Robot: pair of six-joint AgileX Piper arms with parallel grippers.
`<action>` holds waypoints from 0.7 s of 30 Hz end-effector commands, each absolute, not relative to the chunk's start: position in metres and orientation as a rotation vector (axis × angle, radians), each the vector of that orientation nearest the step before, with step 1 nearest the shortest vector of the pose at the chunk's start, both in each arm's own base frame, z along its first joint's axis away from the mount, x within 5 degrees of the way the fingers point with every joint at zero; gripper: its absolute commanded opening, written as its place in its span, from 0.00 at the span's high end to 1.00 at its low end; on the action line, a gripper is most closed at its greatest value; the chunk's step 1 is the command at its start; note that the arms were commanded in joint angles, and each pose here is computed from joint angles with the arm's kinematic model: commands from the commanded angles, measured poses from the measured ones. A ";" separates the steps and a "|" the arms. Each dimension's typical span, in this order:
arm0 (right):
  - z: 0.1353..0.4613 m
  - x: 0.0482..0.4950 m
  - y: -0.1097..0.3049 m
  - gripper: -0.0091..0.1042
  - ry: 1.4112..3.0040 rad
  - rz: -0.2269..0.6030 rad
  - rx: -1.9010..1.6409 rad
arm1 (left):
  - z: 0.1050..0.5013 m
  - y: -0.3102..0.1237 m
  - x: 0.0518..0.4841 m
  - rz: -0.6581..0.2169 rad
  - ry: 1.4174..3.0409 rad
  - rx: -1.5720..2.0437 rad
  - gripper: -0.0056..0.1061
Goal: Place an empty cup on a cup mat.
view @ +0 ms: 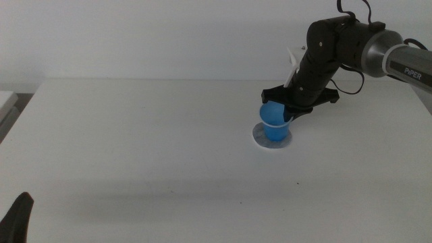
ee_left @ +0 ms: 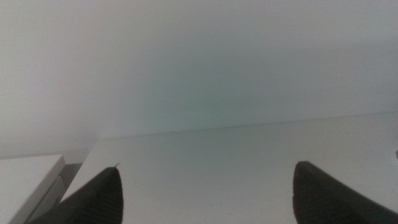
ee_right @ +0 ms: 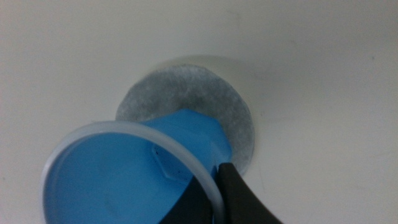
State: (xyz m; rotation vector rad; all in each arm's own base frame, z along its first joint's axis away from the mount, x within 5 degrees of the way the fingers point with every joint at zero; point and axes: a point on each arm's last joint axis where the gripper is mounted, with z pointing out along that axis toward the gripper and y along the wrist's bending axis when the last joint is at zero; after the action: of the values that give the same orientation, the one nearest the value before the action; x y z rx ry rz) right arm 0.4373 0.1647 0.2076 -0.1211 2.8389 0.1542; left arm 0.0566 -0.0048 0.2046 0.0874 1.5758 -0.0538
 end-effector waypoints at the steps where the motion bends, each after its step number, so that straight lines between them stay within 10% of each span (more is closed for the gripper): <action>1: 0.215 0.440 0.165 0.94 2.798 0.162 -0.122 | 0.205 -0.005 0.056 -0.063 1.567 0.081 0.11; 5: 0.214 0.440 0.165 0.93 2.801 0.160 -0.122 | 0.205 -0.005 0.056 -0.063 1.567 0.081 0.11; 21: 0.270 0.424 0.154 0.33 2.717 0.114 -0.184 | 0.205 -0.005 0.056 -0.063 1.567 0.081 0.11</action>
State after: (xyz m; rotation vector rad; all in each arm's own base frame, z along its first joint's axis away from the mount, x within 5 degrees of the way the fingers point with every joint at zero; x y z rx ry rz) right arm 0.4293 0.1597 0.2444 -0.1605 2.7713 0.1416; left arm 0.0566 -0.0048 0.2046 0.0874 1.5758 -0.0538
